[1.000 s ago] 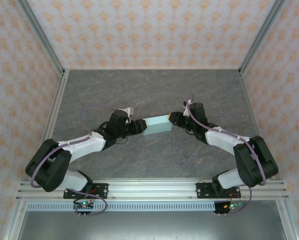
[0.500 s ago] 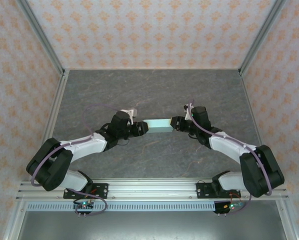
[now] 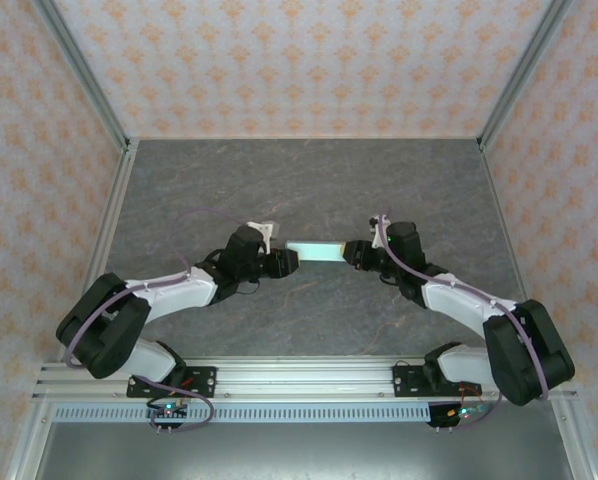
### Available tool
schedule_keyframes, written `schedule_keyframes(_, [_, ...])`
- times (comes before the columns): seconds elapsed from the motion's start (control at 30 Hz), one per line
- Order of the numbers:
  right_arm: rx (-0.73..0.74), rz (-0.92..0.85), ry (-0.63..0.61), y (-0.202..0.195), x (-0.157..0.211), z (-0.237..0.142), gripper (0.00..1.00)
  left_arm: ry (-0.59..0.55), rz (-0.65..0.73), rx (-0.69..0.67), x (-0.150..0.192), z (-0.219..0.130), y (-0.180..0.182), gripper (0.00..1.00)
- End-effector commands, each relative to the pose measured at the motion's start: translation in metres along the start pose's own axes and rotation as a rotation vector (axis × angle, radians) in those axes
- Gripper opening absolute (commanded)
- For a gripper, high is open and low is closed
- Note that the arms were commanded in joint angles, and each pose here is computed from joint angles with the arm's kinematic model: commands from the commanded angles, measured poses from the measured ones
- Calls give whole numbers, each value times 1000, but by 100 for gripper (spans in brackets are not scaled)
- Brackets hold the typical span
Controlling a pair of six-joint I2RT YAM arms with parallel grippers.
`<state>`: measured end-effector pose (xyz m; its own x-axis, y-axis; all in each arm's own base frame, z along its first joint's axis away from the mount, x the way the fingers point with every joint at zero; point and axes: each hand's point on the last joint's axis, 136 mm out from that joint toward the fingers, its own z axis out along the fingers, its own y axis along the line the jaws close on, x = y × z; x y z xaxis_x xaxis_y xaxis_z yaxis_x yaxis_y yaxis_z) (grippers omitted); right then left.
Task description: Fold the paper box
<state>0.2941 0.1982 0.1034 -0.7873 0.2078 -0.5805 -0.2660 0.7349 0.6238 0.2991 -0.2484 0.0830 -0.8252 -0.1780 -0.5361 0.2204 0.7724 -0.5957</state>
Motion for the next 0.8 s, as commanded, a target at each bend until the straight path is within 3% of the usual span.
schedule_keyframes(0.0, [90, 55, 199, -31, 65, 2, 25, 111, 31, -68, 32, 9, 15, 45])
schedule_keyframes(0.37, [140, 47, 200, -36, 61, 4, 26, 104, 46, -134, 29, 13, 20, 46])
schedule_keyframes(0.63, [168, 1, 132, -23, 30, -13, 53, 23, -6, -80, 15, -15, 6, 61])
schedule_keyframes(0.77, [150, 57, 135, -20, 6, 5, 56, 13, -81, -100, -8, -7, 14, 62])
